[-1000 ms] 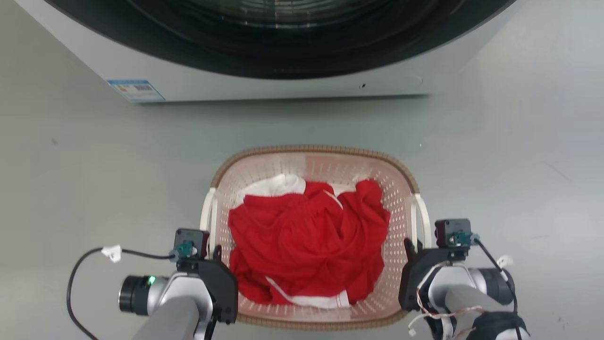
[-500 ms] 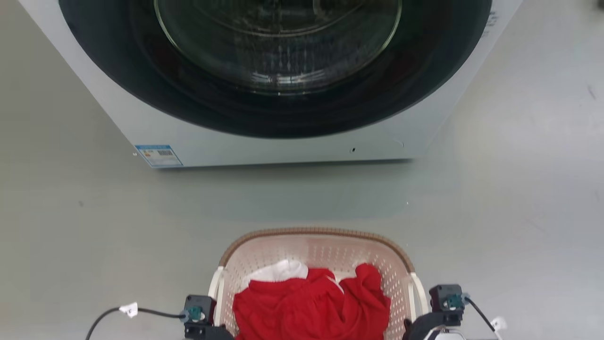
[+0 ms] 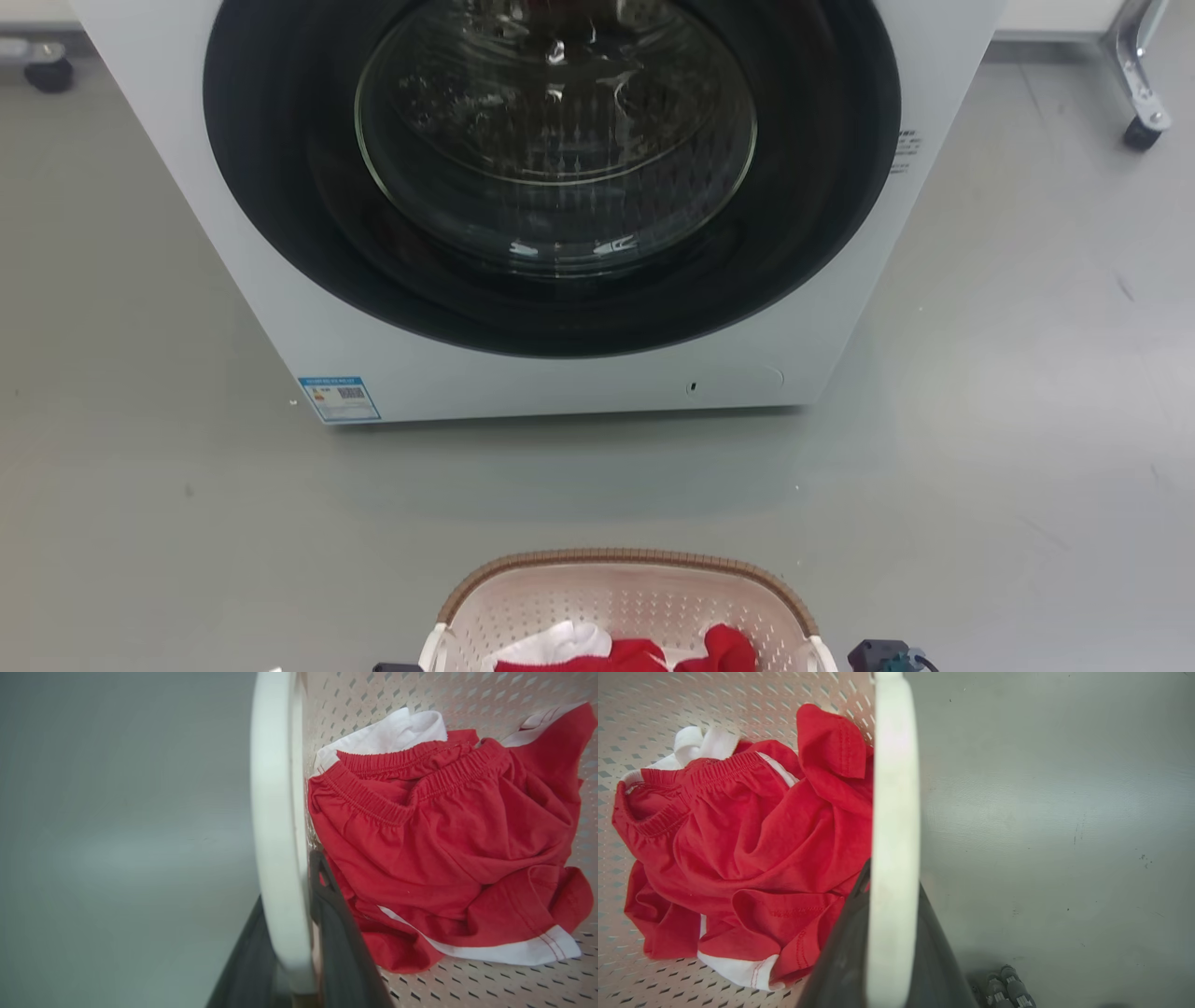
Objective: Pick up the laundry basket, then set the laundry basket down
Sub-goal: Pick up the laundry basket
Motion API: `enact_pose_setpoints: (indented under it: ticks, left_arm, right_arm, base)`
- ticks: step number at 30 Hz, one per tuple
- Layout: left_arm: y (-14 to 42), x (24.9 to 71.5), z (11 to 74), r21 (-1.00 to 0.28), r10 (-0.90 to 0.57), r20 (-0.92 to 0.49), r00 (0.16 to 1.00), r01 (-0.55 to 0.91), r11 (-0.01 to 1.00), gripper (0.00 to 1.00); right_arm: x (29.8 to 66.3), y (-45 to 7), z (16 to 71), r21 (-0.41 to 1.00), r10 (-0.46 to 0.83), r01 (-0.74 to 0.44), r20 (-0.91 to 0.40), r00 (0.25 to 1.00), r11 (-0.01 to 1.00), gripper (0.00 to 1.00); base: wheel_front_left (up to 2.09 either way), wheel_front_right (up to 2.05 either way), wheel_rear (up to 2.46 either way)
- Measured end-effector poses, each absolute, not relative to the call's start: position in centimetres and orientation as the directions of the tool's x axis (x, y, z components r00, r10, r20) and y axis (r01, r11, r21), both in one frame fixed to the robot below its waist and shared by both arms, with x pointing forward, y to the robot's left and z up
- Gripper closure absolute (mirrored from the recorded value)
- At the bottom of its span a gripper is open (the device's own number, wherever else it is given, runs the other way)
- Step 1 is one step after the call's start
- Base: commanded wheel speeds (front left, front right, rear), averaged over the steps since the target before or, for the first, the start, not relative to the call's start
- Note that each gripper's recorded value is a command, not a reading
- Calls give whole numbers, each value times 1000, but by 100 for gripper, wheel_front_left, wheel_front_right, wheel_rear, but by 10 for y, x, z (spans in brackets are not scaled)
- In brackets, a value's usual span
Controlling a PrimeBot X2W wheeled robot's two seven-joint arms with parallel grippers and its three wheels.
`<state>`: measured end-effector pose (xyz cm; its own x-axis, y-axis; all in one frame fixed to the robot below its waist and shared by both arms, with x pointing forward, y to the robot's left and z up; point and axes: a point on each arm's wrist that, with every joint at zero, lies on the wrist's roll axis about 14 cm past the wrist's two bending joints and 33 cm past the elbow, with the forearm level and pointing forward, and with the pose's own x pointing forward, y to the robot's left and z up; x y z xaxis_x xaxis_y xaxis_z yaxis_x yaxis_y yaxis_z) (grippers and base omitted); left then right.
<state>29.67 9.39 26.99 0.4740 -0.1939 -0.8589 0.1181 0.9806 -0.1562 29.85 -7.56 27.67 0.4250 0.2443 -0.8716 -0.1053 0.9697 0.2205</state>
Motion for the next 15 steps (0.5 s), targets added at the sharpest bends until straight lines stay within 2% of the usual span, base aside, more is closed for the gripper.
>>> enact_pose_setpoints:
  ticks: [15]
  left_arm:
    - [92, 281, 279, -158, -195, -856, 478, 116, 980, 100]
  right_arm:
    - [281, -76, 287, 230, 248, -94, -871, 423, 969, 100]
  base:
    - [0, 0, 0]
